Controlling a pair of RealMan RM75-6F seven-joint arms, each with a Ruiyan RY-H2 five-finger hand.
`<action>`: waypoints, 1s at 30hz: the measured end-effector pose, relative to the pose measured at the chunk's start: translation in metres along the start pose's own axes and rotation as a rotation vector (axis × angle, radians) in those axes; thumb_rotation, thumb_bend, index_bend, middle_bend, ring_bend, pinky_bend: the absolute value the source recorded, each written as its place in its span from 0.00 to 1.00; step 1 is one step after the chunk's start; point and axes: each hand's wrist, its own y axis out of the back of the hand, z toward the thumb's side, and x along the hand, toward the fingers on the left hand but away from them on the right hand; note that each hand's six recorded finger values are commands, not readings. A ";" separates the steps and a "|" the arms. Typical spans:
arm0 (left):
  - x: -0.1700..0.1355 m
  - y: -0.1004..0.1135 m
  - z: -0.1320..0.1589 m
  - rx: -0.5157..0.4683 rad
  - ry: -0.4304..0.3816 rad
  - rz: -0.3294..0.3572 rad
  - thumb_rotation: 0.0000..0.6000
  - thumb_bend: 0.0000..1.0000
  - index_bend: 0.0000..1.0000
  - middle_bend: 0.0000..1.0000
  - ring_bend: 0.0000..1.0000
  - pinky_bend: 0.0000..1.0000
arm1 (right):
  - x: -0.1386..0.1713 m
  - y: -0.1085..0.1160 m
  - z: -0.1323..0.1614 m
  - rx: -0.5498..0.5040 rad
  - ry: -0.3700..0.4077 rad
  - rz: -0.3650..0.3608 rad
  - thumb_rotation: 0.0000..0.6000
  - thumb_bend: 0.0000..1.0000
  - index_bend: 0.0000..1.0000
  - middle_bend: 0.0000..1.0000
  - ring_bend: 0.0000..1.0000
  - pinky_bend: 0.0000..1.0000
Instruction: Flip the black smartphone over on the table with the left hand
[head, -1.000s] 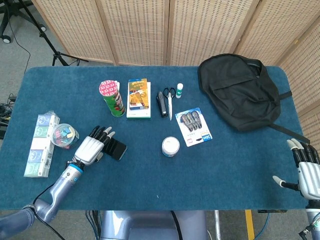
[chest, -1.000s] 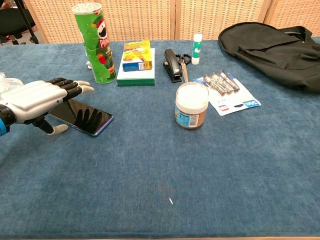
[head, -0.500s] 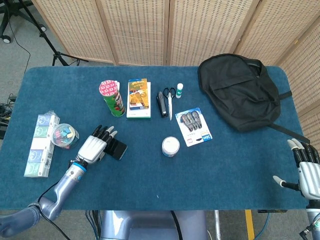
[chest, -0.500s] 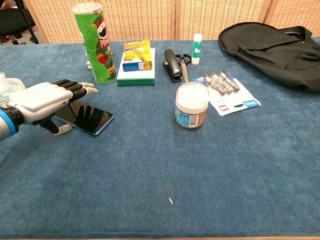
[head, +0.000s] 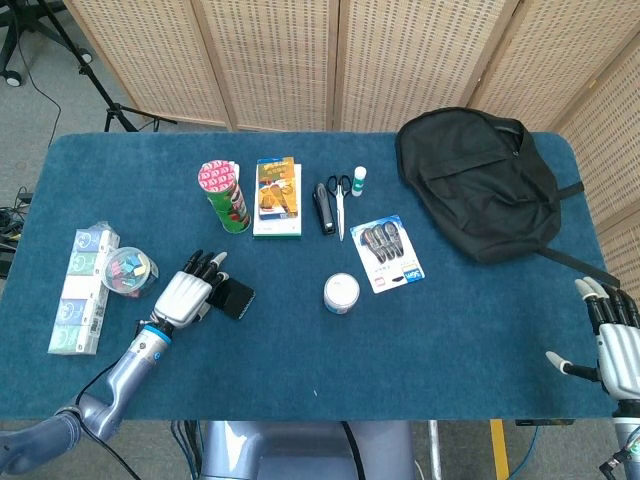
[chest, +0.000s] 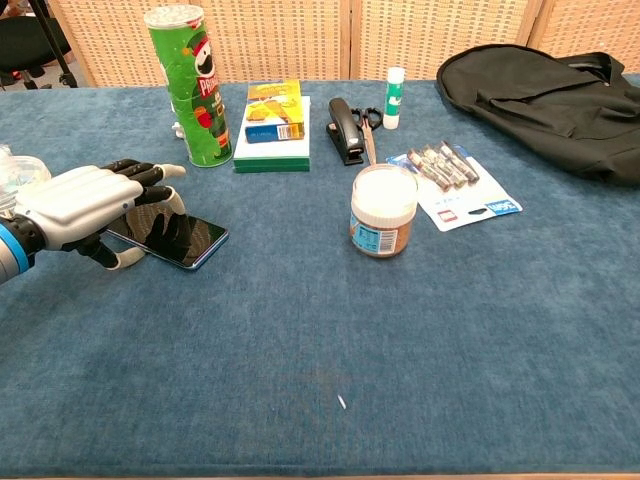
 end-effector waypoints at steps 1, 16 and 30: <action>0.000 0.000 0.000 0.000 0.000 0.001 1.00 0.67 0.44 0.00 0.00 0.00 | 0.000 0.000 0.000 0.000 0.000 0.000 1.00 0.00 0.00 0.00 0.00 0.00; 0.009 0.017 -0.001 0.058 -0.012 0.062 1.00 0.82 0.56 0.00 0.00 0.00 | 0.000 0.000 -0.001 -0.010 -0.001 0.003 1.00 0.00 0.00 0.00 0.00 0.00; 0.042 0.047 0.008 0.172 -0.002 0.117 1.00 0.48 0.02 0.00 0.00 0.00 | -0.002 -0.001 -0.002 -0.014 -0.009 0.015 1.00 0.00 0.00 0.00 0.00 0.00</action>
